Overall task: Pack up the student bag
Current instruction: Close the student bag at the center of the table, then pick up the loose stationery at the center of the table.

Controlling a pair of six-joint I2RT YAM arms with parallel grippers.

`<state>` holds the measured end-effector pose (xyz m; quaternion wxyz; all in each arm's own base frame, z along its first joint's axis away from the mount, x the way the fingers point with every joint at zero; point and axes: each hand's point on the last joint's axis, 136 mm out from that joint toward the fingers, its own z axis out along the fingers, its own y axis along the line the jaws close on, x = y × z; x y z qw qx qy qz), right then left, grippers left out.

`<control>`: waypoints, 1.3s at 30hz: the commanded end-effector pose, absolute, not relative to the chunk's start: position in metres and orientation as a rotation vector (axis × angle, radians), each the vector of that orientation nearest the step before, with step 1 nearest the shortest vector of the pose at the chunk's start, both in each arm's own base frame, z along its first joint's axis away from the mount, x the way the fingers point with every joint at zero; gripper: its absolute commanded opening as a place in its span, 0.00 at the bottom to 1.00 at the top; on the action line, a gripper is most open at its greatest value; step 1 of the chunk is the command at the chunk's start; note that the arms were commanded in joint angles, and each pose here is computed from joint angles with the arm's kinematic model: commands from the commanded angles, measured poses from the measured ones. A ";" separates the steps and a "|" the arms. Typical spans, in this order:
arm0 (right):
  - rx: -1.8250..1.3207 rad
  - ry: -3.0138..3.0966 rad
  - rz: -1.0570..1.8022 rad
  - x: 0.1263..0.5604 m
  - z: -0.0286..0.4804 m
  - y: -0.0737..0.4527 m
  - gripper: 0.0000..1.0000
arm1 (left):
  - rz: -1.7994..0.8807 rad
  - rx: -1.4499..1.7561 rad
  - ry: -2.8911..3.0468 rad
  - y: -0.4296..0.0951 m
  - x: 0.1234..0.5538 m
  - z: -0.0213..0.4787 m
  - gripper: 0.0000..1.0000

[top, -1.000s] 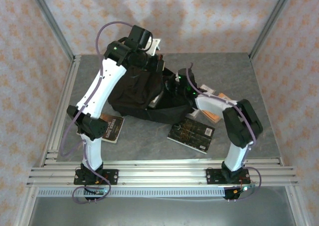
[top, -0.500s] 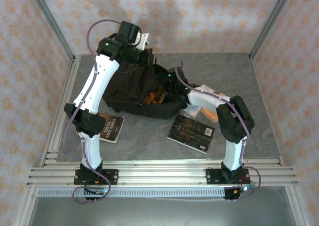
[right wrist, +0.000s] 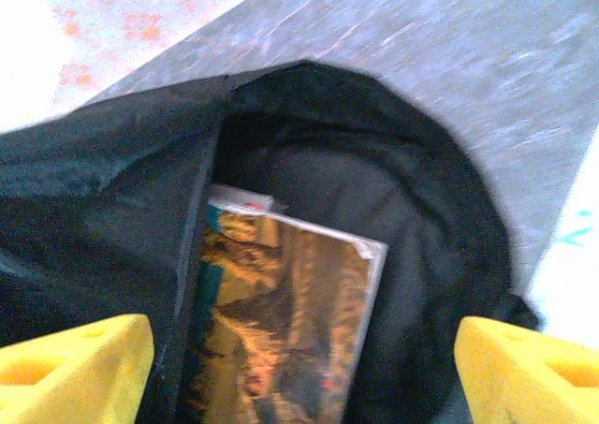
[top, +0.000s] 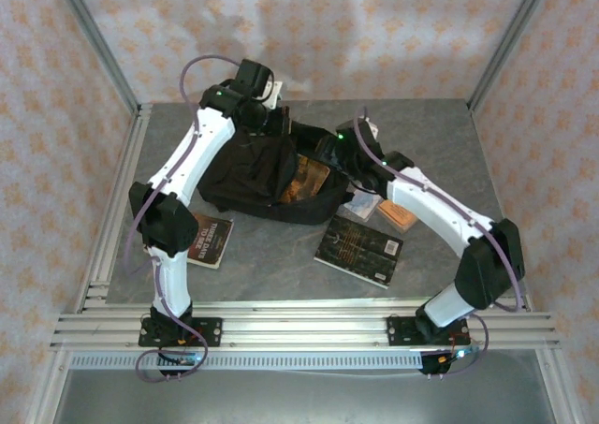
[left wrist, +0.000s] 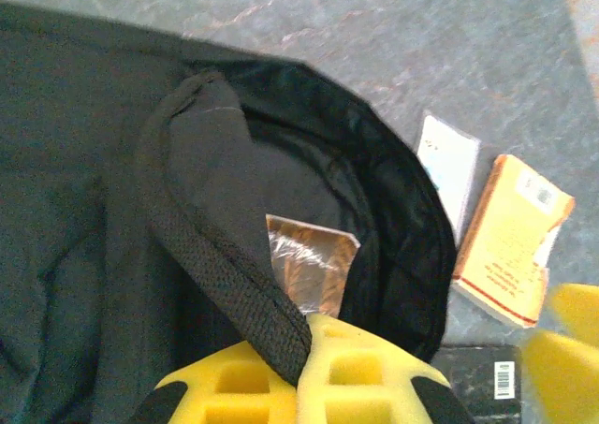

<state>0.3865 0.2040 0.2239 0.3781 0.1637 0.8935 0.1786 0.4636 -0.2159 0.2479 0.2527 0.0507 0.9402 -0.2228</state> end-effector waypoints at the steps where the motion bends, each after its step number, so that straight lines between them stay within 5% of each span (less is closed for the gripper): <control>1: 0.517 2.232 0.079 0.369 0.226 0.135 0.84 | -0.568 0.096 2.480 -0.209 0.471 0.262 0.00; 6: 0.735 2.240 -0.180 0.371 0.205 0.085 0.81 | -0.656 0.066 2.521 -0.231 0.460 0.233 0.00; 11: 0.860 2.334 -0.141 0.393 0.161 0.076 0.78 | -0.831 -0.072 2.506 -0.248 0.450 0.218 0.00; 19: 0.995 2.481 -0.192 0.425 0.103 0.071 1.00 | -0.934 -0.260 2.562 -0.251 0.436 0.200 0.00; 27: 1.038 2.575 -0.172 0.448 0.057 0.081 1.00 | -0.967 -0.249 2.582 -0.256 0.434 0.194 0.00; 39: 1.052 2.669 -0.339 0.425 0.001 0.069 0.99 | -0.950 -0.228 2.574 -0.253 0.434 0.198 0.00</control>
